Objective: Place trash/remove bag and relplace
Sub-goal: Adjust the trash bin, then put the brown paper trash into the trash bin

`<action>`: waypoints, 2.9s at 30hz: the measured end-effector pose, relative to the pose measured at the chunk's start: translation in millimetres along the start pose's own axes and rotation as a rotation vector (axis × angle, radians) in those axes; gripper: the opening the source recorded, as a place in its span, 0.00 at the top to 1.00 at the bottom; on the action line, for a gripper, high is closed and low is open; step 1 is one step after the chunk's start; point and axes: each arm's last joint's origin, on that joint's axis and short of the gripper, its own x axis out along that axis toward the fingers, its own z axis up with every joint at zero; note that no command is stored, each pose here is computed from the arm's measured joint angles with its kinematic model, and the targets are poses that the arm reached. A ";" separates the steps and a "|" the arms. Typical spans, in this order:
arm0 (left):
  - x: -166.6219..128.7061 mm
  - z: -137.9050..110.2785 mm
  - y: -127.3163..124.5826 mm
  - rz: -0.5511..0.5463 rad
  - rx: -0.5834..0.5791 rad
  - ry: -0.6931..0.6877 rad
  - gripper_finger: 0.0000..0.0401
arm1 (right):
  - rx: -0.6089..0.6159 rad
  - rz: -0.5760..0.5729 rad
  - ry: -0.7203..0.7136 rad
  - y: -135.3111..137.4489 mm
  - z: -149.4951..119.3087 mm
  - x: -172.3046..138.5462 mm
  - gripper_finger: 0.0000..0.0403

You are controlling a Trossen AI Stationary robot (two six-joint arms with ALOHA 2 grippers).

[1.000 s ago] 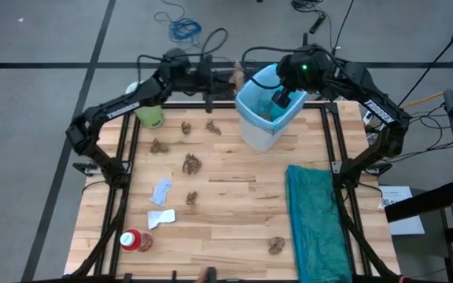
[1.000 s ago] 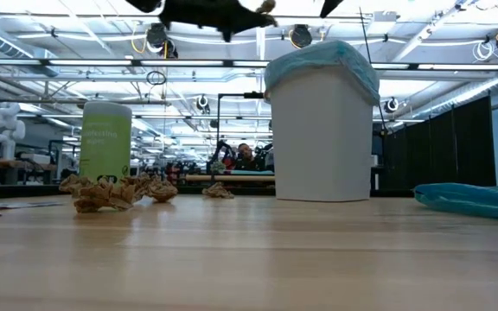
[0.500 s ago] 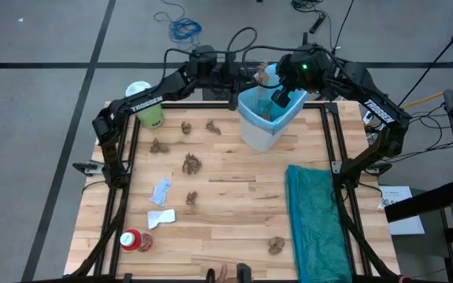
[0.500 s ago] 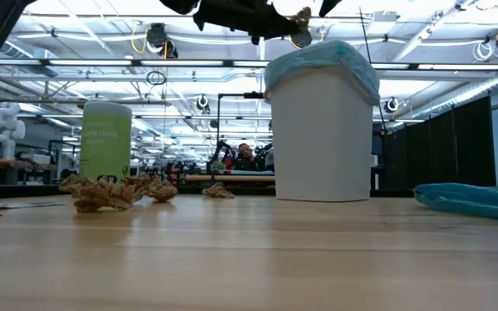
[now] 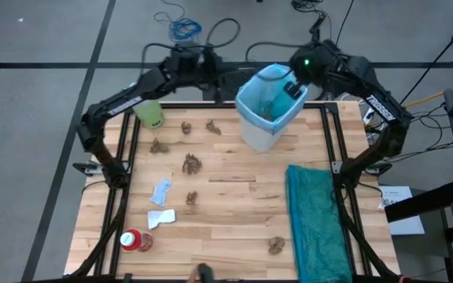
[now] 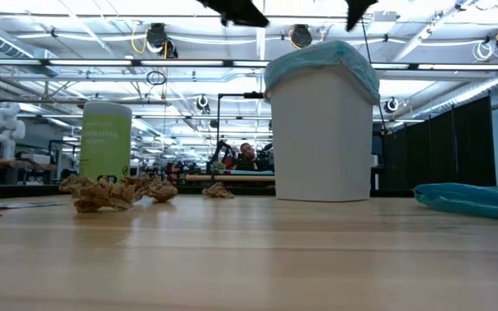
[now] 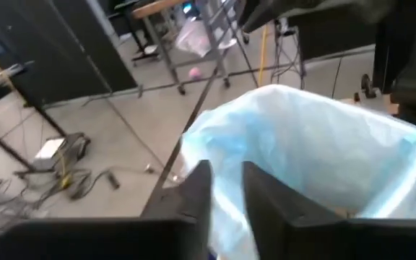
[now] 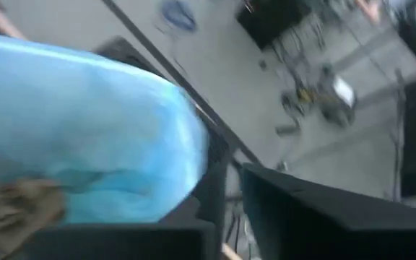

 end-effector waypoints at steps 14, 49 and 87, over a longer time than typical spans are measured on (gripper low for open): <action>14.3 -125.8 -6.5 -0.185 -0.369 0.149 1.00 | 0.174 0.049 0.310 -31.2 -46.8 99.2 1.00; 13.4 -169.0 7.9 -0.075 -0.485 0.032 1.00 | 0.259 0.351 0.056 3.1 -74.7 -30.2 1.00; 1.6 -188.7 -94.2 -0.415 -0.568 0.098 1.00 | 0.201 0.328 -0.043 3.6 -94.5 -29.1 1.00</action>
